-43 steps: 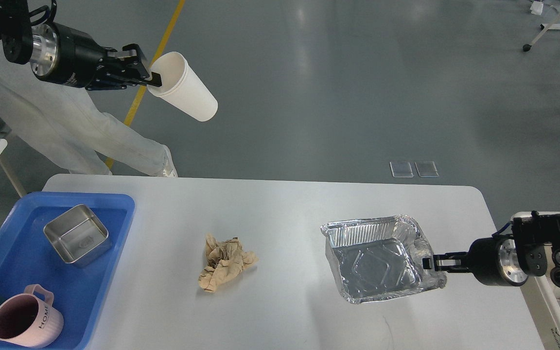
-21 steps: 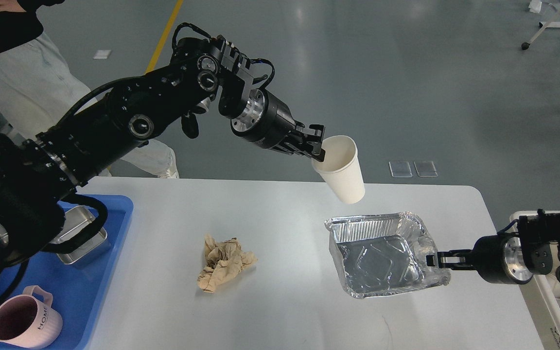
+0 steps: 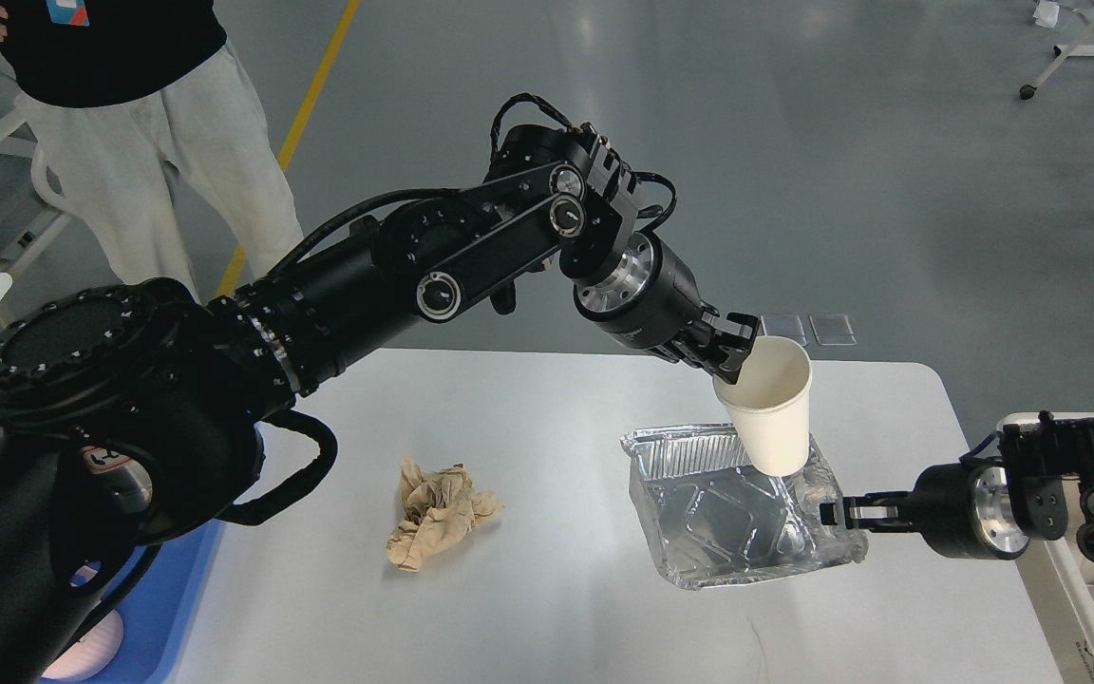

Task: Tidy desktop
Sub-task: 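Lower the paper cup into the foil tray and open the left gripper, then withdraw the left gripper back toward the blue tray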

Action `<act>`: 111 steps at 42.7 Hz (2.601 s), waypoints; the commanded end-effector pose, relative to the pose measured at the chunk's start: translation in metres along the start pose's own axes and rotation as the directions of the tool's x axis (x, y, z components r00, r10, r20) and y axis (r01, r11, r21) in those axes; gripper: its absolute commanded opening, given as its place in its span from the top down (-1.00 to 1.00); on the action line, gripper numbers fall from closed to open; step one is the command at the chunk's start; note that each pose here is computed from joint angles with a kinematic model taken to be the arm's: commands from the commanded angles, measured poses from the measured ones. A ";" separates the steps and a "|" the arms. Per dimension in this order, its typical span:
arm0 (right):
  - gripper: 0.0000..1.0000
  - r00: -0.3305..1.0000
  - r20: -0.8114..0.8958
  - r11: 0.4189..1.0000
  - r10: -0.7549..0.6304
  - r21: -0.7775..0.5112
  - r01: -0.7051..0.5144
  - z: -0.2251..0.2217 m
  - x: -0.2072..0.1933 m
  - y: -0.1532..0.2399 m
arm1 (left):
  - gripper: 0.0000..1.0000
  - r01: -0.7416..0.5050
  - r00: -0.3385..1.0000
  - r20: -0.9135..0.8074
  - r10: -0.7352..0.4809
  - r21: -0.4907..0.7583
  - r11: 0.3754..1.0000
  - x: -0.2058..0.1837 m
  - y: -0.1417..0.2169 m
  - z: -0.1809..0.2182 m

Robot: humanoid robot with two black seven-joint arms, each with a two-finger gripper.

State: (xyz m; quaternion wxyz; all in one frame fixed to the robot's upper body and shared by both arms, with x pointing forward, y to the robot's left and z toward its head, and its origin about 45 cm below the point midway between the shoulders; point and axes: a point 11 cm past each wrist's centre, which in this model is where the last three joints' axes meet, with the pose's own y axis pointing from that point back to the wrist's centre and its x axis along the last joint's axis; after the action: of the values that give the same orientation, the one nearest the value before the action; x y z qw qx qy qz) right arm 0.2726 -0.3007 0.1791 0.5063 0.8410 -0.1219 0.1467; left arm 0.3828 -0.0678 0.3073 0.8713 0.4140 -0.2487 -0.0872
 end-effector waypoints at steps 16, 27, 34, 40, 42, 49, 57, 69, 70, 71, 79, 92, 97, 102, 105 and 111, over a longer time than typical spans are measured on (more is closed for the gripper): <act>1.00 1.000 -0.006 1.000 0.003 0.012 -0.003 -0.004 0.001 0.002 | 0.76 0.062 0.998 -0.025 -0.061 0.041 0.997 -0.023 -0.021 -0.023; 1.00 1.000 -0.007 1.000 0.008 0.010 -0.008 -0.004 0.003 0.003 | 0.21 0.033 0.999 -0.044 -0.031 0.048 0.998 -0.024 -0.026 -0.027; 1.00 1.000 -0.005 1.000 0.010 0.008 -0.010 -0.003 0.003 0.004 | -0.13 0.032 0.999 -0.027 -0.031 0.040 0.999 -0.022 -0.024 -0.020; 1.00 1.000 -0.002 1.000 0.012 0.003 -0.012 -0.001 0.003 0.005 | -0.17 0.055 0.998 -0.043 -0.055 0.000 0.998 -0.018 -0.012 -0.017; 1.00 1.000 0.000 1.000 0.014 -0.001 -0.014 0.000 0.003 0.006 | -0.20 0.036 0.997 -0.066 -0.037 -0.006 0.999 -0.012 -0.002 -0.024; 1.00 1.000 0.004 1.000 0.018 -0.008 -0.018 0.003 0.003 0.008 | -0.49 -0.031 0.983 -0.184 0.023 -0.040 0.999 0.001 0.032 -0.055; 1.00 1.000 0.005 1.000 0.019 -0.009 -0.019 0.004 0.003 0.008 | -0.57 -0.101 0.953 -0.286 0.098 0.004 0.995 -0.003 0.081 -0.119; 1.00 1.000 0.006 1.000 0.017 -0.011 -0.017 0.005 0.003 0.007 | -0.57 -0.155 0.909 -0.373 0.184 0.107 0.982 -0.049 0.158 -0.203; 1.00 1.000 0.005 1.000 0.017 -0.010 -0.017 0.004 0.003 0.007 | -0.57 -0.160 0.906 -0.379 0.191 0.110 0.981 -0.052 0.163 -0.207; 1.00 1.000 0.005 1.000 0.017 -0.010 -0.017 0.004 0.003 0.007 | -0.57 -0.168 0.901 -0.385 0.200 0.115 0.979 -0.055 0.170 -0.211; 1.00 1.000 0.007 1.000 0.014 -0.011 -0.014 0.005 0.002 0.006 | -0.56 -0.271 0.816 -0.467 0.341 0.213 0.939 -0.098 0.226 -0.262; 1.00 1.000 0.010 1.000 0.015 -0.012 -0.015 0.005 0.001 0.005 | -0.55 -0.425 0.622 -0.550 0.557 0.361 0.830 -0.162 0.268 -0.312; 1.00 1.000 0.010 1.000 0.013 -0.011 -0.013 0.005 0.000 0.005 | -0.53 -0.497 0.539 -0.564 0.626 0.387 0.777 -0.172 0.267 -0.316; 1.00 1.000 0.010 1.000 0.016 -0.012 -0.015 0.005 0.001 0.006 | -0.53 -0.559 0.474 -0.564 0.676 0.401 0.726 -0.171 0.271 -0.316; 1.00 1.000 0.010 1.000 0.016 -0.012 -0.015 0.005 0.001 0.006 | -0.51 -0.677 0.343 -0.588 0.733 0.386 0.626 -0.179 0.268 -0.316; 1.00 1.000 0.018 1.000 0.010 -0.015 -0.010 0.008 -0.003 0.005 | -0.56 -0.719 0.293 -0.647 0.704 0.337 0.608 -0.194 0.259 -0.318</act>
State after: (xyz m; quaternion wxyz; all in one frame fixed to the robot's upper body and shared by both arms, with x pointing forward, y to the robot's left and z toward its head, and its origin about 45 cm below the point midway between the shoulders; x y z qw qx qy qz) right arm 0.2713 -0.3088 0.1809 0.5099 0.8376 -0.1322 0.1444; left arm 0.3726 0.3817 0.2757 0.8334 0.2842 -0.0511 0.4713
